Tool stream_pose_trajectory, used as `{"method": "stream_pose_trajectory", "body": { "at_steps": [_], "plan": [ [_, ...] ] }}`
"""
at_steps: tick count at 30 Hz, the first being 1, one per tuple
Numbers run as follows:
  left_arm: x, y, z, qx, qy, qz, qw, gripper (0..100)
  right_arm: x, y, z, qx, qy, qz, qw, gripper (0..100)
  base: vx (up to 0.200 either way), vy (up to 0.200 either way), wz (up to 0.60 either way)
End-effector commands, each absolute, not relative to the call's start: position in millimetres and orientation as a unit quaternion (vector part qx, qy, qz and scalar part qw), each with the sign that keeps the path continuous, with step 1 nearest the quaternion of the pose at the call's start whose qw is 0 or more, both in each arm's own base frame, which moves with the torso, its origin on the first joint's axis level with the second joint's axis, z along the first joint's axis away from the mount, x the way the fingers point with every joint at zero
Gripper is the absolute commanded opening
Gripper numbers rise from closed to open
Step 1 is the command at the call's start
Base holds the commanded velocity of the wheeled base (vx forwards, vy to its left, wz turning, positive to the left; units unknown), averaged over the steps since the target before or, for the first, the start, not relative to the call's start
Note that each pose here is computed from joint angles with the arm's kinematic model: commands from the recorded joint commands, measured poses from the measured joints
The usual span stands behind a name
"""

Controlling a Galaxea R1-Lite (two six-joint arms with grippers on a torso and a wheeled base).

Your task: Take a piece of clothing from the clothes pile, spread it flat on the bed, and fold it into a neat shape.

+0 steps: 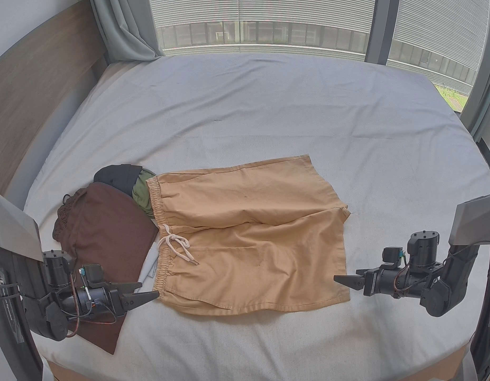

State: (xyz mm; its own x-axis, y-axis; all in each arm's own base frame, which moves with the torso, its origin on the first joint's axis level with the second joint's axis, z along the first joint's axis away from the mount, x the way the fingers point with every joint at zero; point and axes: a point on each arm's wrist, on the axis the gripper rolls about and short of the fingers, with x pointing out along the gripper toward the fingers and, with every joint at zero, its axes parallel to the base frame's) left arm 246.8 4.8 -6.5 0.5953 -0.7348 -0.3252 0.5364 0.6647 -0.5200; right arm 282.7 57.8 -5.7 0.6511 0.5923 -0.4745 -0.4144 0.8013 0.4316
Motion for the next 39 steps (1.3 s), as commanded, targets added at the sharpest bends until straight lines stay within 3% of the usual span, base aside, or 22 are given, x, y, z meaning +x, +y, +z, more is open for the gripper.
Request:
{"method": "stream_pose_trajectory", "body": {
  "at_steps": [1,18,39],
  "plan": [
    [248,7,-27,-0.204,0.293,-0.355,0.864,100,284,58,-6,0.144,0.308,0.281,0.898,100,0.000,0.000,0.00],
    [270,9,-64,-0.217,0.312,-0.344,0.859,100,284,58,-5,0.143,0.306,0.283,0.898,100,0.000,0.000,0.00],
    [291,-5,-68,-0.228,0.310,-0.331,0.862,100,285,57,-4,0.144,0.298,0.286,0.899,100,0.000,0.000,0.00]
  ]
}}
